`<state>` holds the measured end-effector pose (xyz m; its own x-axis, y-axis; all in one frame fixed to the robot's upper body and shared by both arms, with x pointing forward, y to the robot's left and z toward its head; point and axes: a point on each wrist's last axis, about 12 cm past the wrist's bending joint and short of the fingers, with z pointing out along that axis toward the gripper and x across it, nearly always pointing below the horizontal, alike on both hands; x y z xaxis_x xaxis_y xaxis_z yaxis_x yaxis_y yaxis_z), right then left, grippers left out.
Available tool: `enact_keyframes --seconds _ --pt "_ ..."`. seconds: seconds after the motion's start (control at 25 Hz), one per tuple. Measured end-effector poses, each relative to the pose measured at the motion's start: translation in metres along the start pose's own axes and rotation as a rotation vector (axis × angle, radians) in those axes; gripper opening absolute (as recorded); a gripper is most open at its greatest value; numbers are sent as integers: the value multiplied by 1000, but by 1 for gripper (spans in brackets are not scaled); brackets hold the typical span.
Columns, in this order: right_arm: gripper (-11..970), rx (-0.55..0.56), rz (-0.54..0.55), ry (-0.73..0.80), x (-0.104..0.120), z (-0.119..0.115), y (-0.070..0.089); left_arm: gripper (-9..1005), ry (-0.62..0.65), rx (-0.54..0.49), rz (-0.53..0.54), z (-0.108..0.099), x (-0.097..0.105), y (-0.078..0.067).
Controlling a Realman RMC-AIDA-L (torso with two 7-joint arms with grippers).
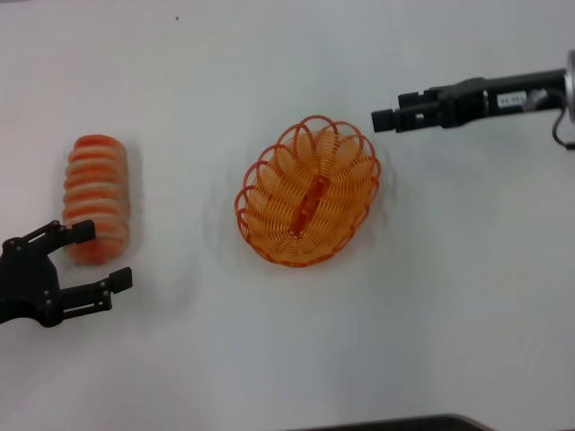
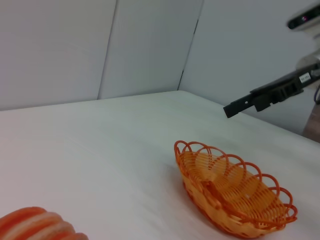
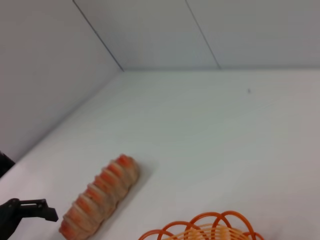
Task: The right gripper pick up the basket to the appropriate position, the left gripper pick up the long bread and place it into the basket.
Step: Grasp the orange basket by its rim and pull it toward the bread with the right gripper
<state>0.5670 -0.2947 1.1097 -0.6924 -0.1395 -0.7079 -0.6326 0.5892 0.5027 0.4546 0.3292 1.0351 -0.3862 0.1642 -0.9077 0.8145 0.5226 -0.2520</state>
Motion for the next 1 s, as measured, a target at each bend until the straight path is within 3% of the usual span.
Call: enact_keyframes --seconds 0.16,0.4,0.48,0.72,1.0 --pt "893 85 29 198 -44 15 9 947 1 1 5 0 -1 1" --pt "891 203 -170 329 -94 39 30 947 0 6 8 0 -2 1" --pt "890 212 -226 356 -101 49 37 947 0 6 8 0 -2 1" --pt "889 269 -355 439 -101 81 43 947 0 6 7 0 -2 1" --pt "888 277 -334 483 -80 101 32 947 1 9 6 1 -2 0"
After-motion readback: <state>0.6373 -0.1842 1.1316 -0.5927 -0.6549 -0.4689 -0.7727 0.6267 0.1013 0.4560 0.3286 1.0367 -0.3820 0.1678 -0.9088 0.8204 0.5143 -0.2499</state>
